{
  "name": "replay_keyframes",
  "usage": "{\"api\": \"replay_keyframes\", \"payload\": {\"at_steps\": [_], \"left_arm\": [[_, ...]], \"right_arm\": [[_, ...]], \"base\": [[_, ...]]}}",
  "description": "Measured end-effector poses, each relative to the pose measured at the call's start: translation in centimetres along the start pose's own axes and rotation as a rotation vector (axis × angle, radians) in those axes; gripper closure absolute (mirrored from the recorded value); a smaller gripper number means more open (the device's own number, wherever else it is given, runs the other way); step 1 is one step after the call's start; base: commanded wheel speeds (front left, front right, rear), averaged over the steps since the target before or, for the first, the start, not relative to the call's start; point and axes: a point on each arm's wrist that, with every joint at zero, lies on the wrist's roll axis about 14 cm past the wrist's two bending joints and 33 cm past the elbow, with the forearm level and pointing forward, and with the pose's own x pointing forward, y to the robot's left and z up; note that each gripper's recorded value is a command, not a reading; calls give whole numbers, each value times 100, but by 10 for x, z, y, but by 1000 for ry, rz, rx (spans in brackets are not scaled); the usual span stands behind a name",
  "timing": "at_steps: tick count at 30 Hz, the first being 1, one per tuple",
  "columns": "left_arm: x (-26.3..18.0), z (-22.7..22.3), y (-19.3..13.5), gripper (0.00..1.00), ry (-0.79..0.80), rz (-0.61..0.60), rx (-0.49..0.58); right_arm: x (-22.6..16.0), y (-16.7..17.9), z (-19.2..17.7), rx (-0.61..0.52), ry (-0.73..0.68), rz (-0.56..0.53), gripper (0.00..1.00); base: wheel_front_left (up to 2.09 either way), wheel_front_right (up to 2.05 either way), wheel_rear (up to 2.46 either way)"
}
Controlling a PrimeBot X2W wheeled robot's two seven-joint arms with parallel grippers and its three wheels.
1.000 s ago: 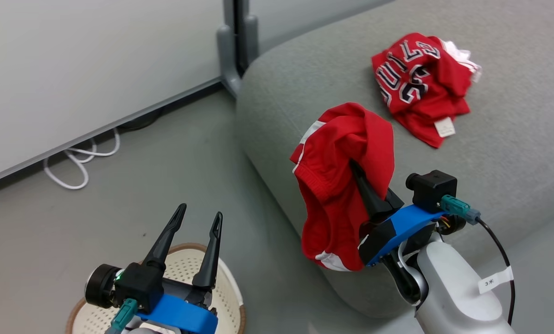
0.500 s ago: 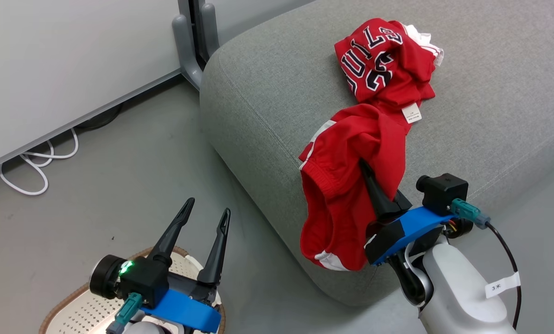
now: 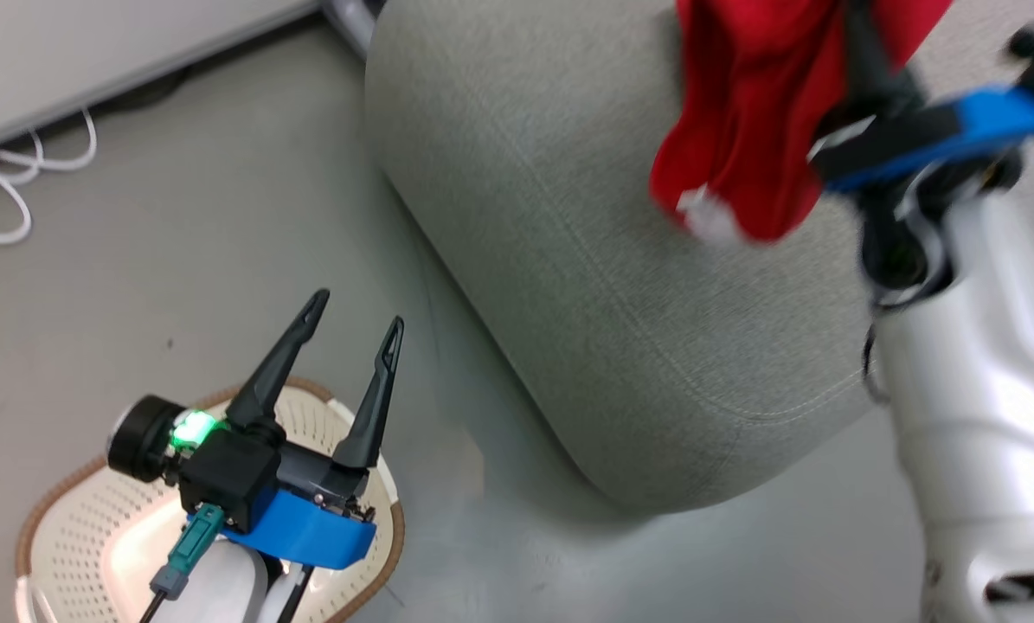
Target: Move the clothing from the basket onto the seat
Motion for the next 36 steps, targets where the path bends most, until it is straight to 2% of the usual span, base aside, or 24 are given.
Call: {"api": "replay_keyframes", "payload": {"at_steps": [1, 4, 7, 10, 15, 20, 21, 23, 28, 36], "left_arm": [[1, -4, 5, 0, 1, -3, 4], [1, -19, 17, 0, 13, -5, -6], [4, -32, 31, 0, 10, -2, -10], [6, -39, 44, 0, -8, 7, -7], [4, -55, 60, 0, -13, 15, -1], [-5, -72, 77, 0, 7, 62, -13], [-7, -76, 81, 0, 15, 73, -20], [-12, -83, 86, 0, 31, 90, -24], [-19, -87, 92, 0, 45, 118, -31], [-16, -63, 94, 0, 1, 160, -39]], "right_arm": [[13, 0, 7, 19, -13, -7, 100], [50, -9, 32, -18, -55, -24, 100], [78, -36, 61, -93, -113, -92, 100], [98, -62, 69, -121, -141, -176, 100], [111, -111, 21, -106, -77, -335, 100], [111, -133, -51, -131, 45, -412, 100], [110, -136, -62, -131, 60, -424, 78], [107, -140, -87, -140, 109, -439, 0], [98, -145, -125, -163, 199, -456, 0], [96, -136, -120, -204, 214, -427, 0]], "base": [[0, 0, 0], [0, 0, 0], [0, 0, 0], [0, 0, 0], [0, 0, 0], [0, 0, 0], [0, 0, 0], [0, 0, 0], [0, 0, 0], [0, 0, 0]]}}
